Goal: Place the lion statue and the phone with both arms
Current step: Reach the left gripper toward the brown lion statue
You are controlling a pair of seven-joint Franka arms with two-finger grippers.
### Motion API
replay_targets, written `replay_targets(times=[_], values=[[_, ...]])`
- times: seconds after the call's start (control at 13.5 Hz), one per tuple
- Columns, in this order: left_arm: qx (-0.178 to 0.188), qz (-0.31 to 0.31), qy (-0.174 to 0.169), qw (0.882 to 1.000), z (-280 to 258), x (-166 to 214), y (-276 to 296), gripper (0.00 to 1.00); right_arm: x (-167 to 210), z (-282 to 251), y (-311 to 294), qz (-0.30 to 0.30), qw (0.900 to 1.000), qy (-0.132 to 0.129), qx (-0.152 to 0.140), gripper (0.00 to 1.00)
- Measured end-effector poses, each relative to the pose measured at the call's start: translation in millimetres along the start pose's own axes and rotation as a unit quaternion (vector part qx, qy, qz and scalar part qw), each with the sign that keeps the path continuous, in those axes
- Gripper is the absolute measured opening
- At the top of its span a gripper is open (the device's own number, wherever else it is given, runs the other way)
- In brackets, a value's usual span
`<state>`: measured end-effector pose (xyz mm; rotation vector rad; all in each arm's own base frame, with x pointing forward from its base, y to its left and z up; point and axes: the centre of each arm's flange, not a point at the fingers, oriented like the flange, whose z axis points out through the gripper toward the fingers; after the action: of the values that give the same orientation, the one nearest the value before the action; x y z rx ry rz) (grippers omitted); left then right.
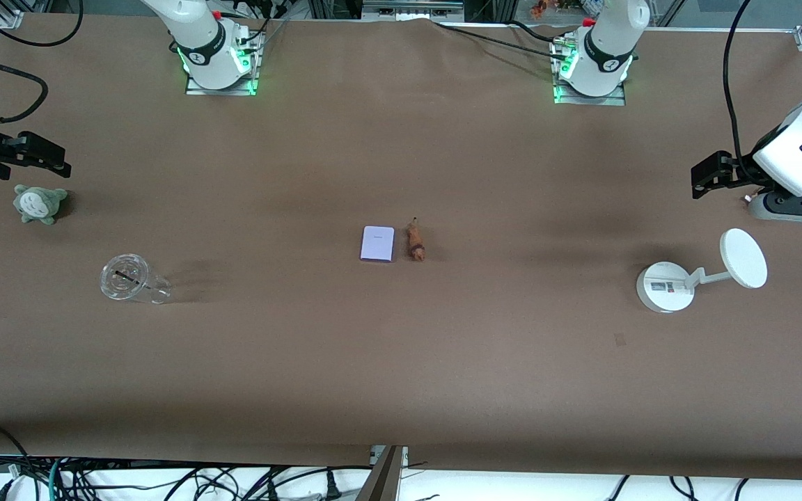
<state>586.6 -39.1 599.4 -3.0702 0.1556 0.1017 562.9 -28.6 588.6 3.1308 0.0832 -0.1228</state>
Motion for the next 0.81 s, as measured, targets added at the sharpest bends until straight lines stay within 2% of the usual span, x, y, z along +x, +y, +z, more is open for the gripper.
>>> replay_targets(times=[0.81], values=[[-0.002, 0.002, -0.01, 1.0, 10.2, 4.9, 1.3, 1.0, 0.0, 0.0, 0.0, 0.0, 1.0, 0.0, 0.0, 1.0]])
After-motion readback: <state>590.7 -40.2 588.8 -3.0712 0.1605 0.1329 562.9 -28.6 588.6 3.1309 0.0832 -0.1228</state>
